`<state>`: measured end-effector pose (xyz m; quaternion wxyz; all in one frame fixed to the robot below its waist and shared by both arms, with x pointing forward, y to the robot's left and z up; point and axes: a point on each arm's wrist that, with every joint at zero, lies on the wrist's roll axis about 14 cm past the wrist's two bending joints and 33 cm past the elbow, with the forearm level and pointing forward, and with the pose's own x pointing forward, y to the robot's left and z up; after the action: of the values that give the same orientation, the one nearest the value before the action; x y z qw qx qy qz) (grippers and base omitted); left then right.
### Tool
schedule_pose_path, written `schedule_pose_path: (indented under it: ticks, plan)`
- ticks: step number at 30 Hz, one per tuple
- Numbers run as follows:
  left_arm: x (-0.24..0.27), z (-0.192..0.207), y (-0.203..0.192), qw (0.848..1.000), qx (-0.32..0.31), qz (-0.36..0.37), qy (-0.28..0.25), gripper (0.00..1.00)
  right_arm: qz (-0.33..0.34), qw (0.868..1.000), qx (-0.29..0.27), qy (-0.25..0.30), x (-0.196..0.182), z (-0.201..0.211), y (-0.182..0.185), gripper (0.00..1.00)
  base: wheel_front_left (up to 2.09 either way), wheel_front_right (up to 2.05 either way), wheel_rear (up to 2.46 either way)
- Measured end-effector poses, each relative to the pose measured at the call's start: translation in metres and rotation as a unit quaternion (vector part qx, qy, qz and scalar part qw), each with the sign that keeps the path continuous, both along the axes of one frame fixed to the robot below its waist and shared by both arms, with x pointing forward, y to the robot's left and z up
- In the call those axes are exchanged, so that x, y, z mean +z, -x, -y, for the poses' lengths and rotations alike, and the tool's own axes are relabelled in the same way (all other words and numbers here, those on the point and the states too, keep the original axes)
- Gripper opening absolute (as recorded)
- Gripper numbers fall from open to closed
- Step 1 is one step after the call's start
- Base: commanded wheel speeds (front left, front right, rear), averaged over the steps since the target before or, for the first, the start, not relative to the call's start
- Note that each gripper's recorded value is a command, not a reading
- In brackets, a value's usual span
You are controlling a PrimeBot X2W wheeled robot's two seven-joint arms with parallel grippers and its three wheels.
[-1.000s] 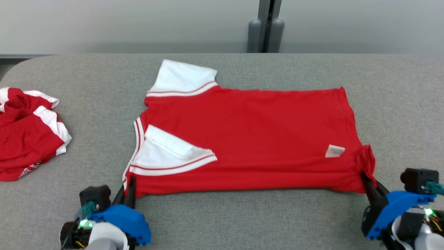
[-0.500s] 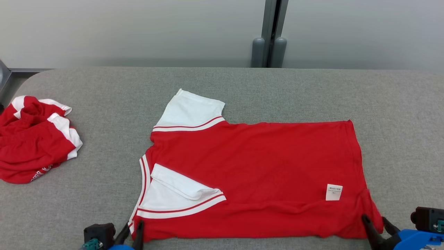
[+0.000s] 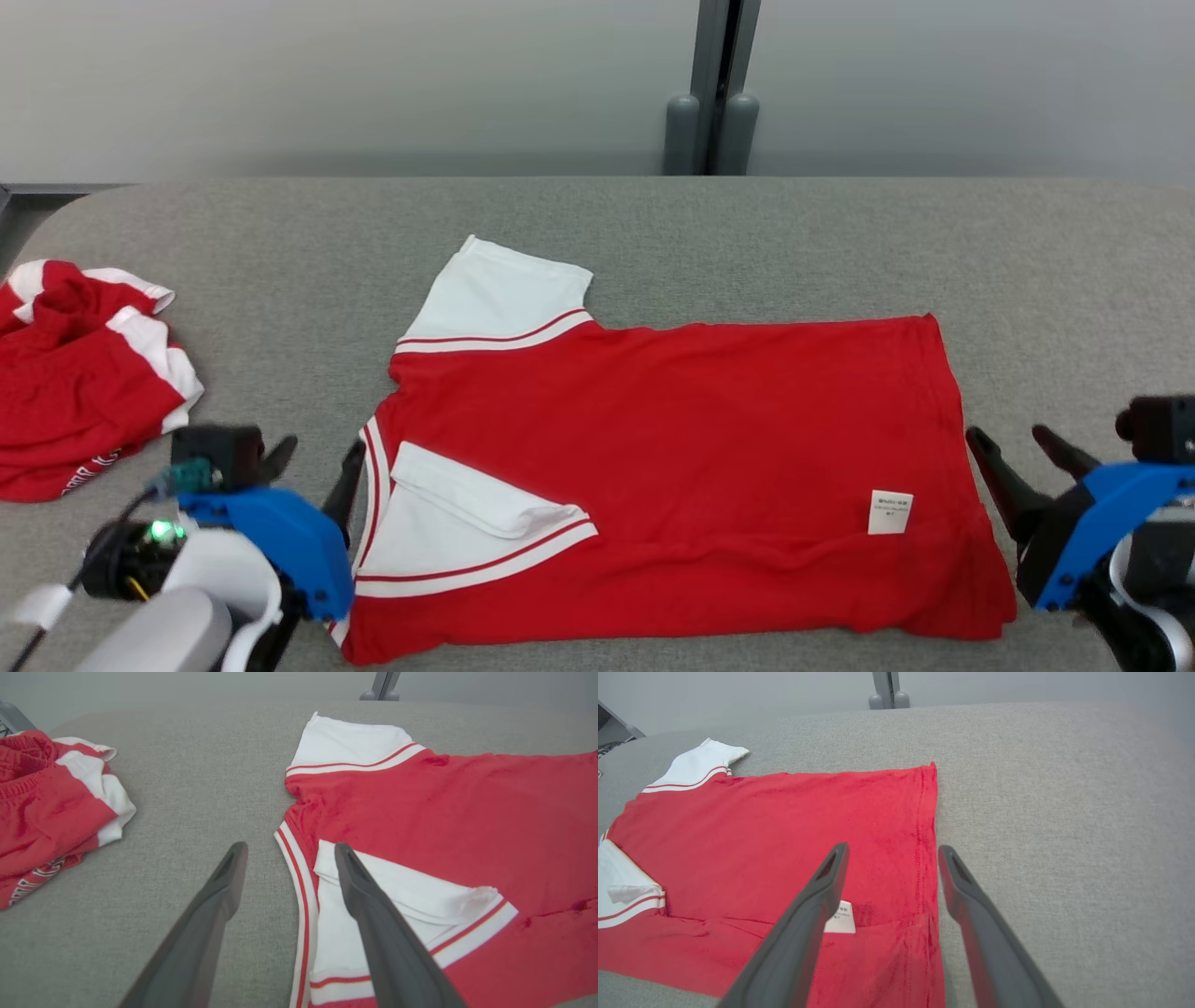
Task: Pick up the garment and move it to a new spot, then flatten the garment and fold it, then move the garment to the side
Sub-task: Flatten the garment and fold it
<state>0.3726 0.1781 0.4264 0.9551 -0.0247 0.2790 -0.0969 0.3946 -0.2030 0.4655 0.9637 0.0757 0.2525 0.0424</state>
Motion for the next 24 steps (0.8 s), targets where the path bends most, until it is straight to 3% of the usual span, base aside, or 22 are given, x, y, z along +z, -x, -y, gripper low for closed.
schedule_pose_path:
  ticks: [4, 12, 24]
  plan:
    - [0.021, 0.010, -0.051, 1.000, -0.023, 0.004, 0.017, 1.00, -0.003, 1.000, 0.027, 0.012, 0.016, -0.005, -0.028, 1.00, 0.00, 0.00, 0.00]
    - [0.016, 0.030, -0.140, 0.997, -0.066, -0.036, 0.022, 1.00, -0.044, 0.997, 0.054, 0.034, 0.010, -0.007, -0.085, 1.00, 0.00, 0.00, 0.00]
    - [-0.045, 0.046, -0.204, 0.986, -0.105, -0.126, -0.006, 1.00, -0.081, 0.993, 0.068, 0.050, -0.035, -0.004, -0.136, 1.00, 0.00, 0.00, 0.00]
